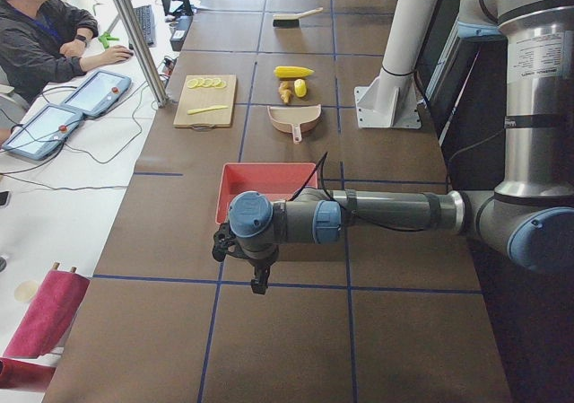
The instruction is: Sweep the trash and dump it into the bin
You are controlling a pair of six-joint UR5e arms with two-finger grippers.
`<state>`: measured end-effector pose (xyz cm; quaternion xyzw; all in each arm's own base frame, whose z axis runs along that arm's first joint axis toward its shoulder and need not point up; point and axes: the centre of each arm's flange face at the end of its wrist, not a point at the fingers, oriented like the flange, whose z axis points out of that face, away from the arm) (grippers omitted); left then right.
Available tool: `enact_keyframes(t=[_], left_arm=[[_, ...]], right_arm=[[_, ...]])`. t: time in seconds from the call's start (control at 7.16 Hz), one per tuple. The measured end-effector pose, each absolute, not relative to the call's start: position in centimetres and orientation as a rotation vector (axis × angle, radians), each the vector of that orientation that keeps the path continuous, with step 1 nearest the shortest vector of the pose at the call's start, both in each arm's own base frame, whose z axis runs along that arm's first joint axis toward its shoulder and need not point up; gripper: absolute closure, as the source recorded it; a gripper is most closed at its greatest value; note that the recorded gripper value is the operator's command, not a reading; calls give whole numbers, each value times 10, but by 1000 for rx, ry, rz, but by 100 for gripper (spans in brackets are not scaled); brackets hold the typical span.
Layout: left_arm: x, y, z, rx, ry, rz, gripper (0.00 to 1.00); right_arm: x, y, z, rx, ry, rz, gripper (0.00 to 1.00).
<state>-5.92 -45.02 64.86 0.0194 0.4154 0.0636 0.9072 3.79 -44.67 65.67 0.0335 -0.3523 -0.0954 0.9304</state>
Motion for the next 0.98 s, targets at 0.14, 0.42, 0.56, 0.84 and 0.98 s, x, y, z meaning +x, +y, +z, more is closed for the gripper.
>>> enact_keyframes(t=[0.14, 0.42, 0.56, 0.84, 0.98], left_arm=[[-59, -453, 646, 46, 858, 132, 0], [-58, -466, 635, 77, 859, 147, 0], [-58, -474, 627, 101, 858, 158, 0], [-57, -480, 623, 118, 857, 167, 0], [-57, -480, 622, 120, 857, 168, 0]], right_arm=[[38, -448, 654, 71, -724, -194, 0], [36, -447, 649, 78, -753, -161, 0], [33, -448, 643, 103, -768, -150, 0], [15, -449, 612, 148, -789, -134, 0], [-4, -446, 589, 154, -801, -130, 0]])
